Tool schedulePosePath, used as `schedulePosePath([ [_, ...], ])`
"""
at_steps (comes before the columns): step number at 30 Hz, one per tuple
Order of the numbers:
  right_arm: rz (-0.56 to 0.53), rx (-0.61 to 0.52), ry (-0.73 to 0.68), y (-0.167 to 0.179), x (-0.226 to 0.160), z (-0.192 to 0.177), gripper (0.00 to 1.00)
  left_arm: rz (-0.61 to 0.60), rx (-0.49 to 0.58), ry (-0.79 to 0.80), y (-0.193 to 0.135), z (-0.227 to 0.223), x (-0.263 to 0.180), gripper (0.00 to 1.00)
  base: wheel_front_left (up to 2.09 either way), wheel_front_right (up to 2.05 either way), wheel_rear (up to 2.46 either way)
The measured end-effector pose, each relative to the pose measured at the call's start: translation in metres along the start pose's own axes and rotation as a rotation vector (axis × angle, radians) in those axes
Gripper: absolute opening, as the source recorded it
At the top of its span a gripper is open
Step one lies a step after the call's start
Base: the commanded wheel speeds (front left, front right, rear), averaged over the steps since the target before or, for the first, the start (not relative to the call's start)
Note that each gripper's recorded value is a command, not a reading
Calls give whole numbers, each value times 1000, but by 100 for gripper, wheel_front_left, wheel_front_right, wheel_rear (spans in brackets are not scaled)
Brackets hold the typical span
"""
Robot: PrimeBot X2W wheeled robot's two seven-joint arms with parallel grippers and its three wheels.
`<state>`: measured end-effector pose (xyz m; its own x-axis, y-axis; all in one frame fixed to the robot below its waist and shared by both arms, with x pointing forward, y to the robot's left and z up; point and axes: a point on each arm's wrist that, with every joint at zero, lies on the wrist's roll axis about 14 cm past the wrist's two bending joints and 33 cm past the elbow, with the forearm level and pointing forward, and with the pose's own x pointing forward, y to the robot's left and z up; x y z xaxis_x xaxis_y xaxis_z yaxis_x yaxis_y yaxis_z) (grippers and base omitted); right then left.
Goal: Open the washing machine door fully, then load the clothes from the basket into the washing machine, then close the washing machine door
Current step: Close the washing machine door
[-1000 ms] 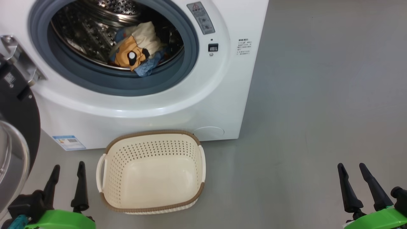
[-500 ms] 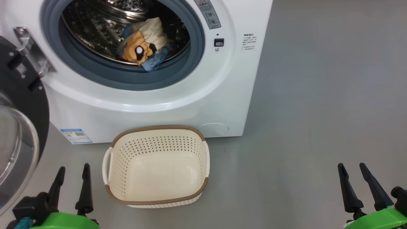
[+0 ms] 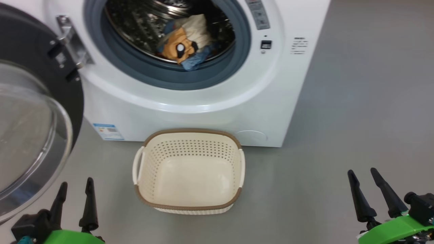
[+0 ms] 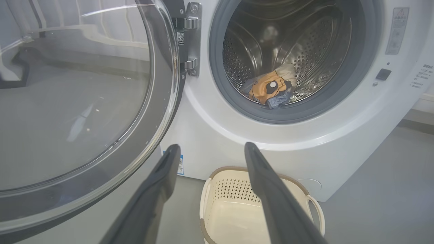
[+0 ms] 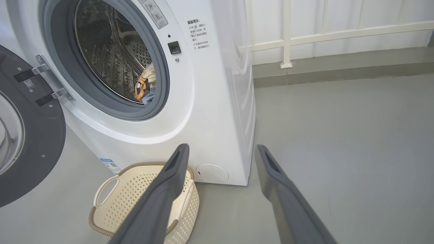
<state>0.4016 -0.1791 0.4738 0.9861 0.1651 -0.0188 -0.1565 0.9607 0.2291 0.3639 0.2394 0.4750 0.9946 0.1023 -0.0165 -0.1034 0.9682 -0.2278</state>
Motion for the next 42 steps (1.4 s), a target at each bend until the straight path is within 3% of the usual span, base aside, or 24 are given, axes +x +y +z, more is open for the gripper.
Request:
schedulePosePath([
  [19, 278, -13, 37, 87, 53, -14, 100, 216, -26, -53, 56, 15, -48, 100, 0, 0, 0],
  [42, 527, 9, 83, 178, 77, -33, 100, 458, -30, -127, 111, 35, -118, 100, 0, 0, 0],
])
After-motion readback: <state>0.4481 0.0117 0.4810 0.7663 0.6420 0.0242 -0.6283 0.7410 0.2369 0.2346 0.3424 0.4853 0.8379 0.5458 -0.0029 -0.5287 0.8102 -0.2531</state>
